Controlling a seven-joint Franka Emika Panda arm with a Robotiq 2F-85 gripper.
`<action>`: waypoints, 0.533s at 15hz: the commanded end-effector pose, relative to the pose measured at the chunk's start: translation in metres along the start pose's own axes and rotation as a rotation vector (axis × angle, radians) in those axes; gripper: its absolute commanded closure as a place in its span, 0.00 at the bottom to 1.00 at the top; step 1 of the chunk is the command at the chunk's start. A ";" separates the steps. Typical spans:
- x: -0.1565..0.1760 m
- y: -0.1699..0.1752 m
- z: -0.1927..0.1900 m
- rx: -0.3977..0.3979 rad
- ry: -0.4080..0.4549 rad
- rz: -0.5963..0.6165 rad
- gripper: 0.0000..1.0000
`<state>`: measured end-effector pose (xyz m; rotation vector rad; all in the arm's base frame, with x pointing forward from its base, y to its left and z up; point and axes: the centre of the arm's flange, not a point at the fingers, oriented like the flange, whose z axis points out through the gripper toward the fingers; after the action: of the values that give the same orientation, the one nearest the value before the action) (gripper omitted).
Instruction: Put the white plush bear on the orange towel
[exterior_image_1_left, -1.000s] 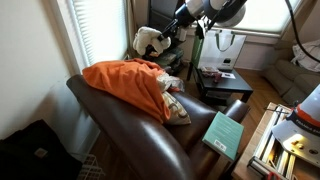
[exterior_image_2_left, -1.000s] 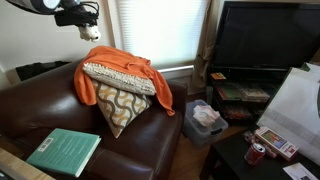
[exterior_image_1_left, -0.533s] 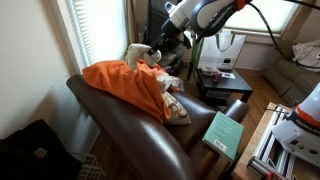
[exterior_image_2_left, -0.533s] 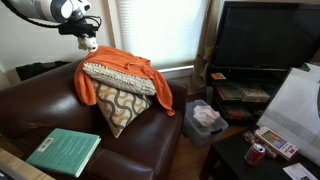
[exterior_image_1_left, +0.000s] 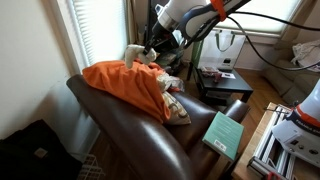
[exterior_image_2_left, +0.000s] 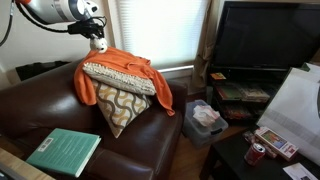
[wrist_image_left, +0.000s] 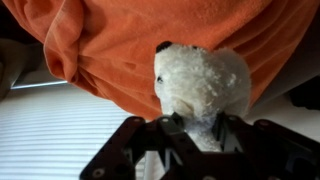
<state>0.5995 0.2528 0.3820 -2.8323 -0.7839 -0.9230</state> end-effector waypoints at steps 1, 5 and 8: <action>0.003 -0.019 0.028 0.029 -0.073 0.016 0.43; 0.005 -0.028 -0.002 0.008 -0.030 0.000 0.13; 0.022 -0.049 -0.071 0.025 0.079 -0.082 0.00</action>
<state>0.5957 0.2821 0.3894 -2.8069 -0.8166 -0.9127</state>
